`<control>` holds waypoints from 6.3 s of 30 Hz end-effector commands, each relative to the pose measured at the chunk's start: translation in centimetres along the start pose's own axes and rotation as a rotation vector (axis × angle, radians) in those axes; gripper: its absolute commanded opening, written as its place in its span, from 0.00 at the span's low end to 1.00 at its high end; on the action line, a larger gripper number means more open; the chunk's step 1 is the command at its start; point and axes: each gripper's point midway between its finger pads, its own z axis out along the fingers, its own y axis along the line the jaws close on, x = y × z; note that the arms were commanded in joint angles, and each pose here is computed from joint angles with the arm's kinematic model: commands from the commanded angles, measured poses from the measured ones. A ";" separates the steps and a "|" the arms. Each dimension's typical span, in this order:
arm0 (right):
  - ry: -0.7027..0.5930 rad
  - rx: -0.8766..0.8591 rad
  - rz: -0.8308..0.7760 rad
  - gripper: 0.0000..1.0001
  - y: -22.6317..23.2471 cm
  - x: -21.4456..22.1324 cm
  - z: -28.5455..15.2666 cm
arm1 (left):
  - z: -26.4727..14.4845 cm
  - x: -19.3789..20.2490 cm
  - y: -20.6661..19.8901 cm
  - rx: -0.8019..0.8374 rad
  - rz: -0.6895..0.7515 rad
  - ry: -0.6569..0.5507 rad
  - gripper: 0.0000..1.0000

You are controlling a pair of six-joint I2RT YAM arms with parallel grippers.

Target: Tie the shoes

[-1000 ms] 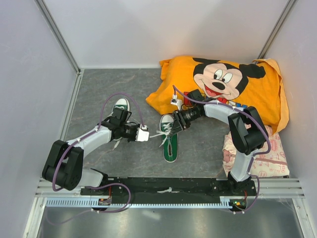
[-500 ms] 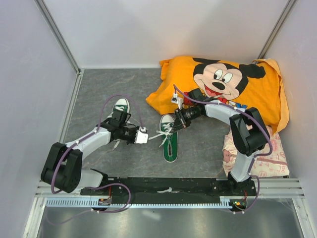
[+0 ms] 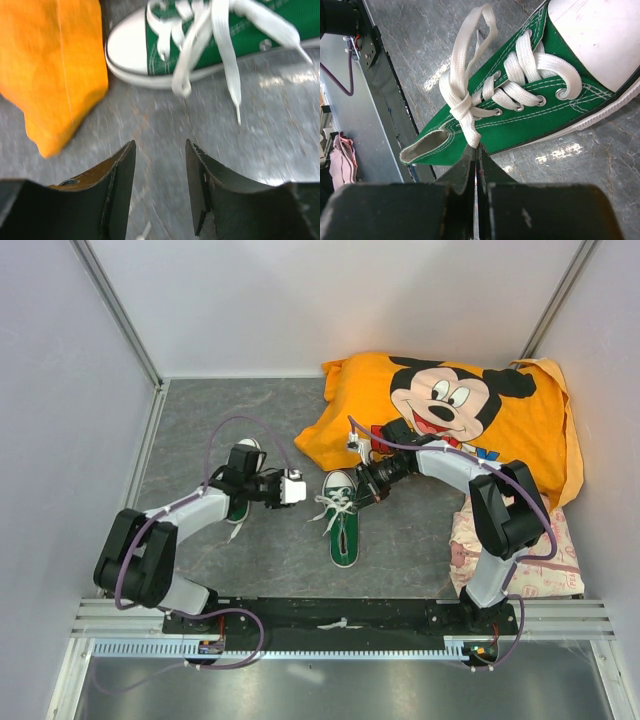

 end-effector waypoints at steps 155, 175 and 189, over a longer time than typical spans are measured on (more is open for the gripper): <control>-0.032 0.000 0.024 0.81 -0.1 -0.1 -5.9 | 0.3 -3.5 -2.8 0.048 -0.528 0.101 0.69; -0.468 0.762 0.176 0.98 -5.0 0.0 -23.9 | -9.5 -3.2 7.7 -0.313 -1.242 0.326 0.90; -0.365 0.747 0.106 0.98 -4.6 4.5 -20.4 | -12.6 -0.2 0.6 -0.481 -1.215 0.394 0.99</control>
